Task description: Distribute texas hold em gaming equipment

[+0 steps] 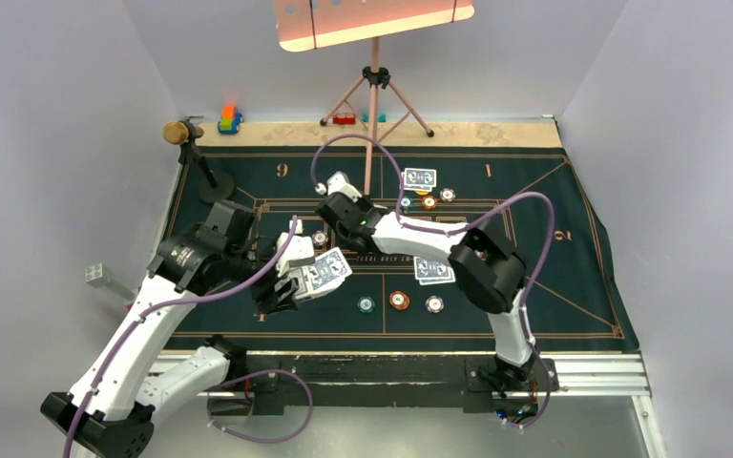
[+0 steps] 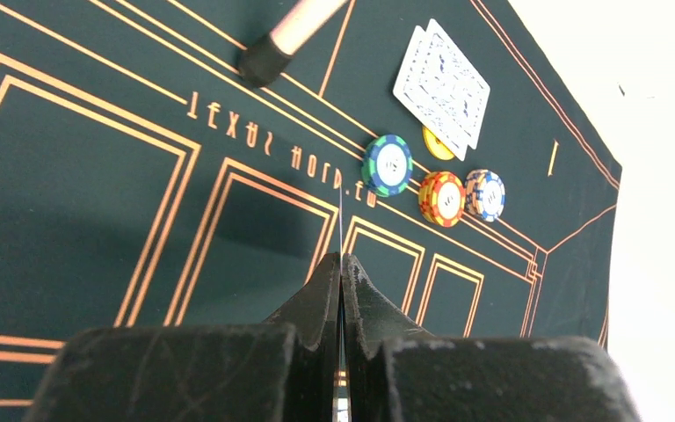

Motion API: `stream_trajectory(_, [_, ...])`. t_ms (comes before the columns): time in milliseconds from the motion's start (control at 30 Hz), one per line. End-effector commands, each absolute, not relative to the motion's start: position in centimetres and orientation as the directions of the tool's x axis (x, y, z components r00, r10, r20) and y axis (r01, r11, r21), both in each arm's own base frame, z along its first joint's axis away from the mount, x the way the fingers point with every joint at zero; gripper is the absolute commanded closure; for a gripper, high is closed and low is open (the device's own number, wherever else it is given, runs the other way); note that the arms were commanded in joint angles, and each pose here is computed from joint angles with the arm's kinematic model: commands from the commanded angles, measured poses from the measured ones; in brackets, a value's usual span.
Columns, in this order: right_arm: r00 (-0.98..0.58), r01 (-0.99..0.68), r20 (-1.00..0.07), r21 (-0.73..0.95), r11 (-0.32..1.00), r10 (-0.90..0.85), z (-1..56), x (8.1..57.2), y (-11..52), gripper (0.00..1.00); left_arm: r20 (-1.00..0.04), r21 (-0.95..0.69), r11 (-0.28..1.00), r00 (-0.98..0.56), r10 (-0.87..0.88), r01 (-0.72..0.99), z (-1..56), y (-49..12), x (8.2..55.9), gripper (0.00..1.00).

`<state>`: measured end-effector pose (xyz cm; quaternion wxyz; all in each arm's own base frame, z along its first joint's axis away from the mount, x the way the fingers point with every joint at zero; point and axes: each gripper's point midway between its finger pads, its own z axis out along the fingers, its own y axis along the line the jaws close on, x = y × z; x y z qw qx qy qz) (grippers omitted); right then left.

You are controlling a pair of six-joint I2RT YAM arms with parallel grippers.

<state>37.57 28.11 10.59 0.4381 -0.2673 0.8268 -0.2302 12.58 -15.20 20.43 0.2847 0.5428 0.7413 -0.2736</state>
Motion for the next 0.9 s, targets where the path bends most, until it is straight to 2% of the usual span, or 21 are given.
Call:
stream_trajectory(0, [-0.425, -0.154, -0.652, -0.632, 0.760, -0.628, 12.8, 39.2, 29.9, 1.00, -0.748, -0.068, 0.232, -0.203, 0.632, 0.970, 21.4, -15.5, 12.4, 1.00])
stream_trajectory(300, [-0.478, -0.290, -0.616, -0.561, 0.775, -0.626, 6.9, 37.2, 33.4, 0.98, -0.748, -0.065, 0.232, -0.201, 0.632, 0.971, 21.6, -15.5, 12.4, 1.00])
stream_trajectory(533, [-0.521, -0.356, -0.646, -0.431, 0.829, -0.559, 5.1, 35.8, 35.1, 0.68, -0.748, -0.064, 0.236, -0.203, 0.632, 0.970, 21.7, -15.4, 12.4, 1.00])
stream_trajectory(700, [-0.542, -0.415, -0.669, -0.314, 0.854, -0.509, 4.6, 35.0, 37.1, 0.61, -0.749, -0.065, 0.237, -0.204, 0.630, 0.969, 21.7, -15.4, 12.4, 1.00])
stream_trajectory(867, [-0.549, -0.445, -0.671, -0.269, 0.854, -0.498, 4.6, 34.8, 38.3, 0.49, -0.747, -0.060, 0.240, -0.203, 0.633, 0.969, 21.7, -15.3, 12.4, 1.00])
